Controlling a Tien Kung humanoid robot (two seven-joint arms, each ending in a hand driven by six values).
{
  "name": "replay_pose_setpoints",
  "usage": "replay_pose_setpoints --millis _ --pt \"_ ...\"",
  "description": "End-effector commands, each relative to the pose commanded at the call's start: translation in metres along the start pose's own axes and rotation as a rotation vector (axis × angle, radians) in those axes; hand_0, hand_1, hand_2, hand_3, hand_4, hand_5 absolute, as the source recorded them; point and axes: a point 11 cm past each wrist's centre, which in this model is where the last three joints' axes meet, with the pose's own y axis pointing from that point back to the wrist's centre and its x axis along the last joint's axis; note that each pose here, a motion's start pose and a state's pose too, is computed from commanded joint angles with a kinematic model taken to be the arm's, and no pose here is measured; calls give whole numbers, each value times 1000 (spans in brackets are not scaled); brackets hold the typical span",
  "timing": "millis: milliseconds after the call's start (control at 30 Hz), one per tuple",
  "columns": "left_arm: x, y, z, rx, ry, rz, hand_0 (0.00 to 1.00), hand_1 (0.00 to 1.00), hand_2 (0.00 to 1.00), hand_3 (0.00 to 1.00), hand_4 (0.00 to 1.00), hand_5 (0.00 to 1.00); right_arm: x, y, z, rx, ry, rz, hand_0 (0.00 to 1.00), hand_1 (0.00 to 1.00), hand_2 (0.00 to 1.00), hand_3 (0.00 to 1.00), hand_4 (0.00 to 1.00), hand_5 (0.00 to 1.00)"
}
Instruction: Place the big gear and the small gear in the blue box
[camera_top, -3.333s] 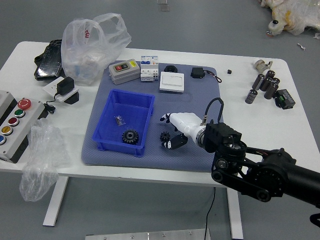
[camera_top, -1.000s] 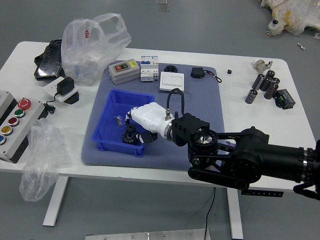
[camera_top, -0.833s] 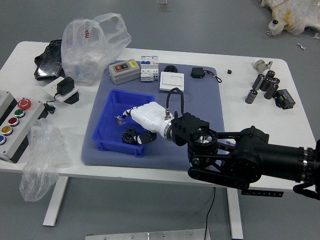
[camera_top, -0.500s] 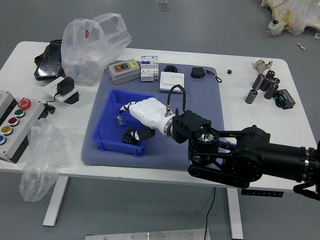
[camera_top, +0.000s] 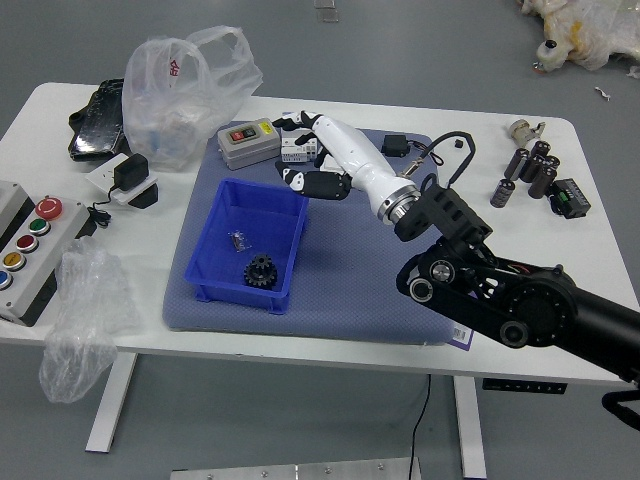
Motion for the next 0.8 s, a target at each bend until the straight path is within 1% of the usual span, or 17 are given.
replay_pose_setpoints --millis 33,200,233,400,433,533,600,633,800 --pt "0 0 0 0 0 0 656 586 585 746 744 614 1 2 8 -12 -46 3 759 812 840 861 874 606" --pt "0 0 -1 1 1 0 656 586 585 746 744 614 3 12 38 -40 -231 16 759 812 840 861 874 606" --pt "0 0 -1 1 1 -1 656 586 585 747 744 613 4 15 43 -39 -270 26 909 839 860 942 998 886" --pt "-1 0 -2 3 3 -2 656 586 585 747 744 613 11 31 62 -24 -437 85 909 839 860 942 998 886" --pt "-2 0 -2 4 3 -2 656 585 585 746 744 613 12 34 65 -19 -468 93 974 926 954 998 998 998" --pt "-2 0 -3 4 4 -2 656 585 585 746 744 613 14 45 77 -16 -555 116 974 926 954 998 998 998" --pt "-2 0 -3 4 4 -3 656 585 585 746 744 613 15 51 85 -31 -604 133 974 926 954 998 998 998" --pt "-2 -1 -3 4 3 -3 656 587 584 745 743 613 16 54 89 -40 -620 141 960 998 998 998 998 998" --pt "-3 -1 -4 5 3 -5 656 587 584 745 743 613 25 65 108 -84 -664 201 960 998 998 998 998 998"
